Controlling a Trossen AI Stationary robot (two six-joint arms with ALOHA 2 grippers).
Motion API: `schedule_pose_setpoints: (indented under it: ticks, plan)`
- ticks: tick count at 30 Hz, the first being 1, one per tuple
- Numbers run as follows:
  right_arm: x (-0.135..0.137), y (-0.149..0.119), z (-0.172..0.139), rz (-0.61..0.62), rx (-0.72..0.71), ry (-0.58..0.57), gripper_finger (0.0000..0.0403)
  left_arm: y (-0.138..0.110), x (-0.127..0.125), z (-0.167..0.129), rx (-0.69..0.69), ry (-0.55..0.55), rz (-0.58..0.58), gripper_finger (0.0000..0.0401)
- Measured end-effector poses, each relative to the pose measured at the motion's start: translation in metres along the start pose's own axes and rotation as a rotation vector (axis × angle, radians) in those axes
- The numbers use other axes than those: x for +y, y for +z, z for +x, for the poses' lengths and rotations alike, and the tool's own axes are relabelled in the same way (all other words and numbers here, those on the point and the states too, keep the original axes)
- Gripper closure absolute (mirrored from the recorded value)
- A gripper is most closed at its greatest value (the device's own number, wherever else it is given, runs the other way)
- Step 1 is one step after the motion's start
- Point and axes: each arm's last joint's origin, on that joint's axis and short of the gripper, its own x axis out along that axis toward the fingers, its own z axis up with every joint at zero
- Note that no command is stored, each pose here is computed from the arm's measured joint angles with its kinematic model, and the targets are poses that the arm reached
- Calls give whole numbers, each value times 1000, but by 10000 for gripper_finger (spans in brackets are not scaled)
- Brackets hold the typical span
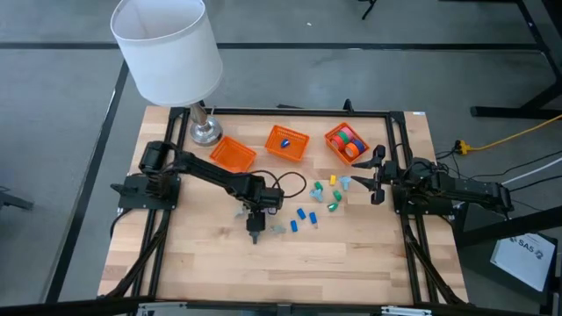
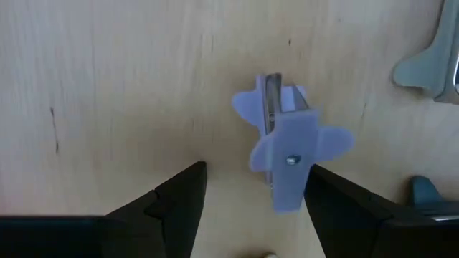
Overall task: Pick and place Stapler, Stapler remover, tape
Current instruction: Put the purple staple remover into the left orange bin
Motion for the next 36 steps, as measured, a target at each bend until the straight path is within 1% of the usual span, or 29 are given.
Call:
schedule_pose_setpoints:
  ticks: [5,9,13,20,22,25,28,30,34,36]
  plan:
    - [0,0,0,0,0,0,215,-1,-5,3,-6,44,16,178]
    - [0,0,0,0,0,-1,215,-1,-6,0,-24,53,17,204]
    - [0,0,0,0,0,0,215,-1,-6,0,-26,44,4,255]
    - [0,0,0,0,0,-1,215,0,-4,0,-36,58,-21,361]
    - [0,0,0,0,0,0,215,0,-1,-3,-38,59,-30,365]
    - [0,0,0,0,0,0,215,0,10,-9,-42,103,-47,365]
    - [0,0,0,0,0,0,215,1,21,-27,-86,143,-53,365]
    - [0,0,0,0,0,-1,215,-1,28,-36,-92,181,-59,365]
    - [0,0,0,0,0,-1,215,-4,45,-63,-159,275,-106,365]
    - [0,0,0,0,0,0,215,-6,50,-74,-183,291,-124,365]
